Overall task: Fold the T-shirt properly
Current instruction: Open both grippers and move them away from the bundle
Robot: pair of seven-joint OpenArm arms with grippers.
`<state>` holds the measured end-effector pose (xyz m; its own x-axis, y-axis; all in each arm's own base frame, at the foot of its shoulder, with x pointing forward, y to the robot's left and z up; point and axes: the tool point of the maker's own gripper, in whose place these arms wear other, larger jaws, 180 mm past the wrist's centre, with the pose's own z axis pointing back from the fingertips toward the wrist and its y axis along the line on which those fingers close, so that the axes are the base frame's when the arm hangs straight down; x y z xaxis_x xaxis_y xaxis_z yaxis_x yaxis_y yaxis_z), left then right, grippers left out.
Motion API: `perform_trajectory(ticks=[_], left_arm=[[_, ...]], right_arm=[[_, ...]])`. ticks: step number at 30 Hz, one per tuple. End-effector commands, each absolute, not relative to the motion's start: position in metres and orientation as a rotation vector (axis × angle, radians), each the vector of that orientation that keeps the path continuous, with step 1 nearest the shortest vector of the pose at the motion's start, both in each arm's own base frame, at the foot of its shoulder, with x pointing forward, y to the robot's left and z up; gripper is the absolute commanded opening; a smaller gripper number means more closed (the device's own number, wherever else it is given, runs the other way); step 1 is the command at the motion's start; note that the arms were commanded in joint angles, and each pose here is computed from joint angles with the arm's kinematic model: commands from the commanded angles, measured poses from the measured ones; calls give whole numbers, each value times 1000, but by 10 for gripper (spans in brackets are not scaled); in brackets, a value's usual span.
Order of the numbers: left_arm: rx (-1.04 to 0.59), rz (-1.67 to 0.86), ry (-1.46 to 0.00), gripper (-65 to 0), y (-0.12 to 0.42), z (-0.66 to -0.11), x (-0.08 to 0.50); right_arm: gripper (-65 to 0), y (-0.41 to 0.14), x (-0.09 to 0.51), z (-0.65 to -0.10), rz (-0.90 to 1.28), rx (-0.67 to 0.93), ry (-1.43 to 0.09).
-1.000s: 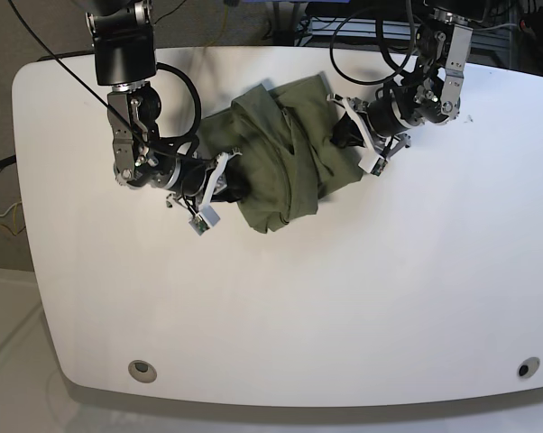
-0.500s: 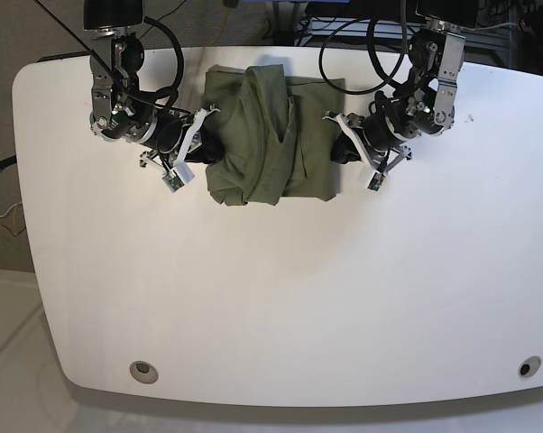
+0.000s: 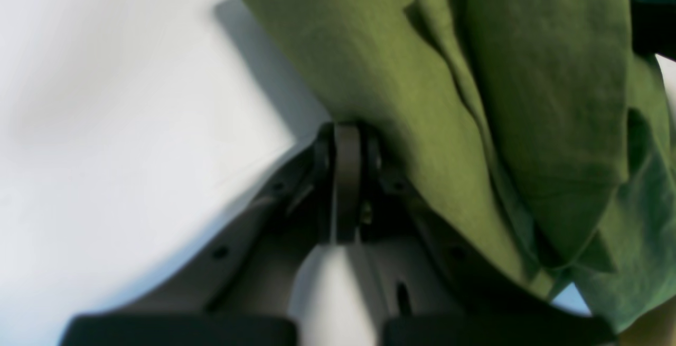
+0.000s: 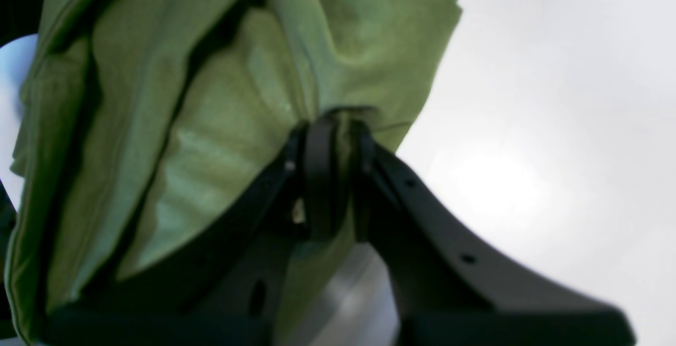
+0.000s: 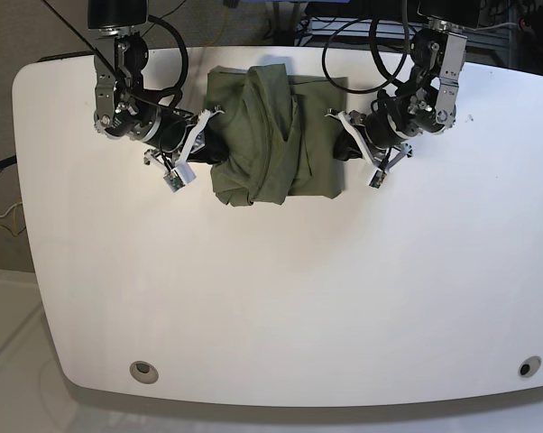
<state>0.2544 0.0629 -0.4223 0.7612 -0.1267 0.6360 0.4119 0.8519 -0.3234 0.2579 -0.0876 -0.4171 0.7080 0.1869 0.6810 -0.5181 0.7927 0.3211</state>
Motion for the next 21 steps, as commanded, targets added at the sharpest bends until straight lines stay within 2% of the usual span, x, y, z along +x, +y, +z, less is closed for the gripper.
perform_trajectory(ticks=[1, 8, 16, 21], left_arm=[[-448, -339, -678, -650, 66, -407, 260], [-425, -406, -744, -650, 64, -373, 270], [-386, -407, -757, -650, 76, -360, 281], [-375, -406, -748, -650, 79, -360, 282]], right_arm=[[-596, -90, 261, -408, 451, 495, -690], [-596, -83, 270, -376, 522, 465, -762], [-596, -79, 275, -346, 582, 425, -816], [-596, -79, 271, -343, 608, 402, -795]])
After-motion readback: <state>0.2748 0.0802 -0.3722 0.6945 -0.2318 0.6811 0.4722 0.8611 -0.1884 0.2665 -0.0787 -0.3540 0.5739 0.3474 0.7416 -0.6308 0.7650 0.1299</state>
